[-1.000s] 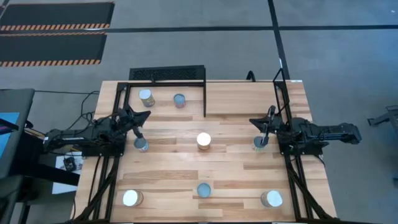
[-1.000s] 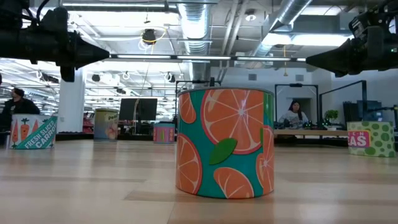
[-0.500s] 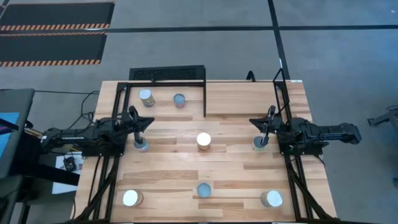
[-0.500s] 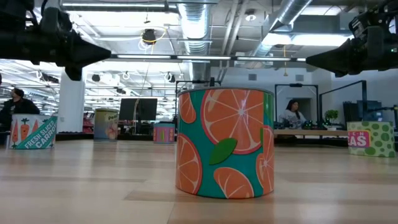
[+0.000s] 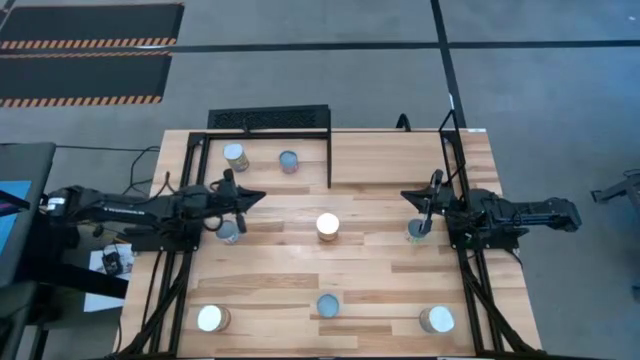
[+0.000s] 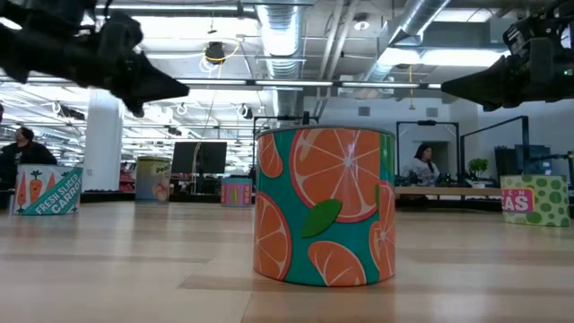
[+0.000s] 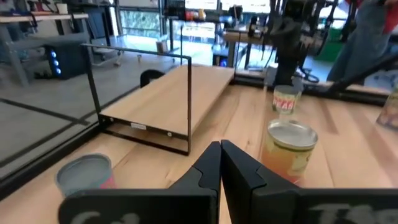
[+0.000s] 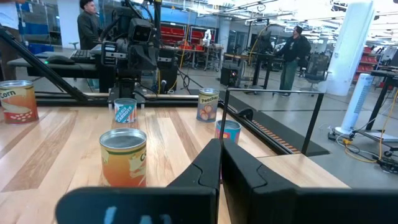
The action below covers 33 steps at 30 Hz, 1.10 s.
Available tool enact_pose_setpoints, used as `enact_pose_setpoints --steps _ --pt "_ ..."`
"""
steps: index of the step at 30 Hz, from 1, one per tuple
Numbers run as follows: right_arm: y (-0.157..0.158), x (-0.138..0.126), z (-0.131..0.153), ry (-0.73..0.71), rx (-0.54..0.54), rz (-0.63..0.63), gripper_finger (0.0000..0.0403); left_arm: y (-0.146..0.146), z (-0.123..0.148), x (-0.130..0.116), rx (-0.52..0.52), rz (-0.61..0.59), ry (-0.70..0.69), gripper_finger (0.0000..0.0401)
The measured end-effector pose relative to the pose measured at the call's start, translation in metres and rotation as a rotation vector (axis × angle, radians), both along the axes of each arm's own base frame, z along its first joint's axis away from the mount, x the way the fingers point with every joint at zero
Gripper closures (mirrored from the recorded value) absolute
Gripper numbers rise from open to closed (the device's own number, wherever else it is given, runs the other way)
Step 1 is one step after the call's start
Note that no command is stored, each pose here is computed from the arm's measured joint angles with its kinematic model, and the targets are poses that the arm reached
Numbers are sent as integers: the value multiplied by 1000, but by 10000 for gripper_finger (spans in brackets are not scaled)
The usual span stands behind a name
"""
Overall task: Pick and place cans onto a shelf
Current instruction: Put the small canned corn on the shelf
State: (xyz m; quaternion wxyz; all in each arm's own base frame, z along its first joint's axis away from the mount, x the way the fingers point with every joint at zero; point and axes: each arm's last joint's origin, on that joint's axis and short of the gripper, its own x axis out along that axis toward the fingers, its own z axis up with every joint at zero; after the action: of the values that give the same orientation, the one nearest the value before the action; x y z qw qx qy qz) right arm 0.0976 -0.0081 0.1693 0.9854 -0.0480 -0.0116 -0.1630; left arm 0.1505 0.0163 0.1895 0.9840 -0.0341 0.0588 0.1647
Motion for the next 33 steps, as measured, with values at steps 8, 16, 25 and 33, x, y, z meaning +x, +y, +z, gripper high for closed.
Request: enact_pose_setpoints --steps 8,16,25,33 --pt "0 0 0 0 0 0 364 1 15 50 44 -63 136 401" --pt "0 0 0 0 0 0 364 12 24 92 46 -90 264 401" --pt "0 0 0 0 0 0 364 78 5 111 18 70 598 401" --pt "0 0 0 0 0 0 364 120 -15 119 38 211 775 377"
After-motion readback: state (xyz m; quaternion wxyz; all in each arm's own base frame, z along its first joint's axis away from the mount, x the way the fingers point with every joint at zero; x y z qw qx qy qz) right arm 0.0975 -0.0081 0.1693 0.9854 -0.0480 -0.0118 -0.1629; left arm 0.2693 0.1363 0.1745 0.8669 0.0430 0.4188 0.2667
